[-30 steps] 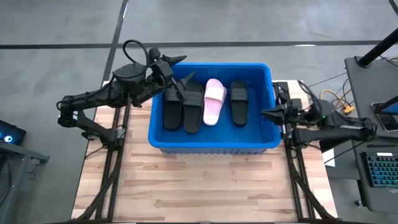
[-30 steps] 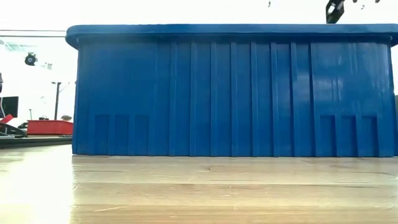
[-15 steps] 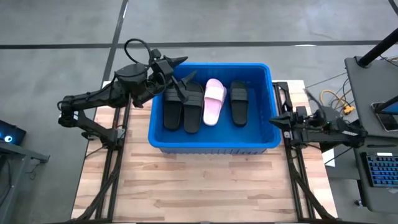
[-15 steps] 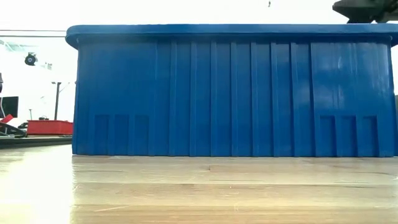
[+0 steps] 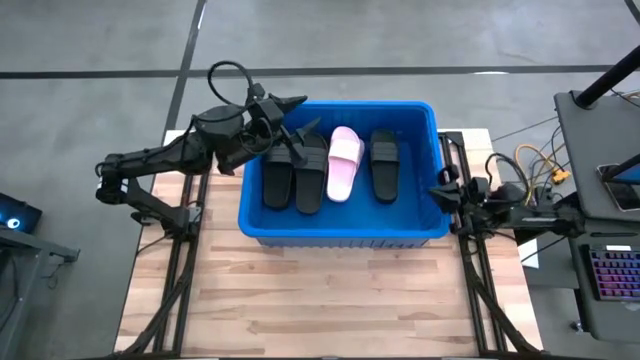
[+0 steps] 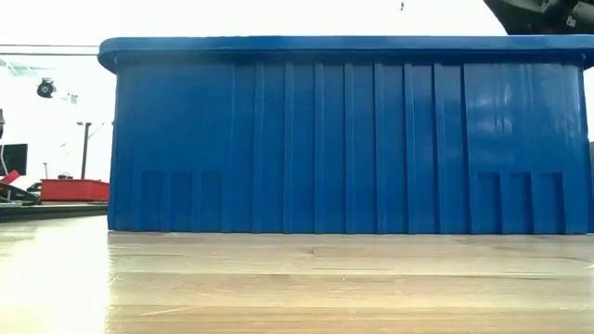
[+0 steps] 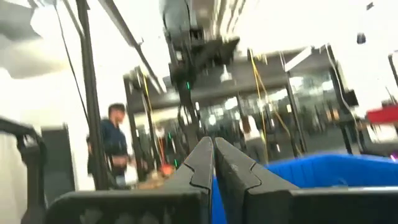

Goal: Pick and place slides into bin
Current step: Return to Home Position

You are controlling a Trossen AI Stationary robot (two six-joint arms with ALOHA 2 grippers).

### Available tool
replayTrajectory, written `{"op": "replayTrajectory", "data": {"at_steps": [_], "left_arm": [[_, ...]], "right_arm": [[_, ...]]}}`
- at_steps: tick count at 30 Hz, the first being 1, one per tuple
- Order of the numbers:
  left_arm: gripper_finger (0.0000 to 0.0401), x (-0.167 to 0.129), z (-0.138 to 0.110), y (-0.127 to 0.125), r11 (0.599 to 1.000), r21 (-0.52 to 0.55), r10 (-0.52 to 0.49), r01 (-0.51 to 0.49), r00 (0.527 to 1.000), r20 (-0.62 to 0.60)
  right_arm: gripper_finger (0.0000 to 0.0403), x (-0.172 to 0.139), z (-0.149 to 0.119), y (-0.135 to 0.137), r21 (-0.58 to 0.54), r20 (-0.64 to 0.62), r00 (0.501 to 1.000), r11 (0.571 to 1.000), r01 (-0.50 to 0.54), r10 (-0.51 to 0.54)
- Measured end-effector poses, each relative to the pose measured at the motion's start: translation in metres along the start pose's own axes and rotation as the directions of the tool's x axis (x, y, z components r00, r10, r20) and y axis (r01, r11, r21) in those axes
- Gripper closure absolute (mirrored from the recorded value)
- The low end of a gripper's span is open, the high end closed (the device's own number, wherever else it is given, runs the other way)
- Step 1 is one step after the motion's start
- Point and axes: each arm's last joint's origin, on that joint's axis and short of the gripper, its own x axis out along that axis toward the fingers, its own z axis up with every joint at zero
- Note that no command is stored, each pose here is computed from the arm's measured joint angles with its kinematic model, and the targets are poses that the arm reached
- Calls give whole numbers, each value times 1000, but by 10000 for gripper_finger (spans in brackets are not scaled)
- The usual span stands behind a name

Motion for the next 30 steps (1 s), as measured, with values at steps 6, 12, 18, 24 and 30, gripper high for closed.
{"op": "replayTrajectory", "data": {"at_steps": [6, 12, 18, 24, 30], "left_arm": [[150, 7, -6, -5, 1000, 10, -4, 5, 1000, -17], [162, 20, -15, -19, 986, -69, -156, 155, 988, -17], [270, 25, -8, -24, 973, -134, -176, 188, 980, 92], [390, 22, -12, -28, 936, -62, -343, 346, 938, 53], [399, 8, -17, -22, 900, 39, -432, 434, 900, -63]], "right_arm": [[395, -3, -7, -1, -19, 33, 999, 1000, -5, 5], [394, -3, -12, -2, -10, -13, 1000, 1000, 5, -5], [394, -3, -11, -2, 56, 4, 1000, 998, 8, -8], [394, -2, -8, -2, -22, 25, 1000, 1000, 9, -9], [394, -3, -8, -3, -87, 35, 998, 995, 49, -46]]}}
